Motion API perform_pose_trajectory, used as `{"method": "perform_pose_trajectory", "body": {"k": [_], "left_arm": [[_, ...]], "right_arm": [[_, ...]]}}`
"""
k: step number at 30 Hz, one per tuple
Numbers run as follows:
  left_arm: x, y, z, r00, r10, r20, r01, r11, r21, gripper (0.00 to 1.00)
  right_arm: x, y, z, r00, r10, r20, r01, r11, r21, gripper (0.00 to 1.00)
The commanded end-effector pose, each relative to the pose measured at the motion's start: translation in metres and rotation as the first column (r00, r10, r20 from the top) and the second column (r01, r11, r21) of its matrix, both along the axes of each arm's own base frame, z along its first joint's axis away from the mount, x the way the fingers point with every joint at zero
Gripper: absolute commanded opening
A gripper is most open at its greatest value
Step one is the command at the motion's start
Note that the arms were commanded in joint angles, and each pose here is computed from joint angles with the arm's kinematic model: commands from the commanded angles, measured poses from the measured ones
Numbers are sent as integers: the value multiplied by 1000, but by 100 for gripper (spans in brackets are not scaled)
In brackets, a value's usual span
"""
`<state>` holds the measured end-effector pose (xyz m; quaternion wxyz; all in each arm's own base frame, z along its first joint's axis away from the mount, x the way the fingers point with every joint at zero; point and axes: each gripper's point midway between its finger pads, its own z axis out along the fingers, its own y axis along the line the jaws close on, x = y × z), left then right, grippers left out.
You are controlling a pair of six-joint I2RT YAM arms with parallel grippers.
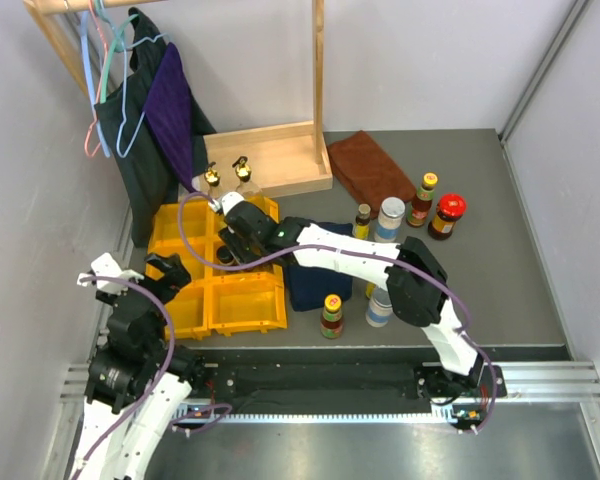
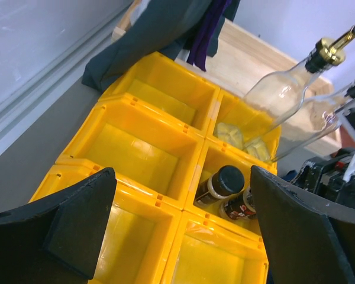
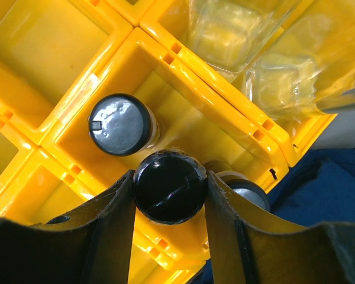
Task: Organize the condiment bottles
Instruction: Place the bottle in the storage box.
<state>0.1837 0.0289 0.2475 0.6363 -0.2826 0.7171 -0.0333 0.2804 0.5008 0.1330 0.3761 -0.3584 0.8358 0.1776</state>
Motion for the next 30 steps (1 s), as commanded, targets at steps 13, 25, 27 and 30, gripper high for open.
{"method": "perform_pose_trajectory", "body": {"k": [13,25,27,30], "left_arm": [[-4,9,8,998,47,52,-46,999,-16,99],[-5,9,8,997,50,53,-49,999,-17,99],[-5,9,8,997,50,50,-49,999,-16,99],[-5,9,8,997,50,51,-50,999,-18,99]], "right_arm": [[4,18,7,998,18,56,-19,999,26,5],[1,18,15,999,10,47,-12,998,54,40],[-2,20,23,999,17,48,-20,997,69,47],[-4,20,32,998,17,57,-21,996,82,55]]}}
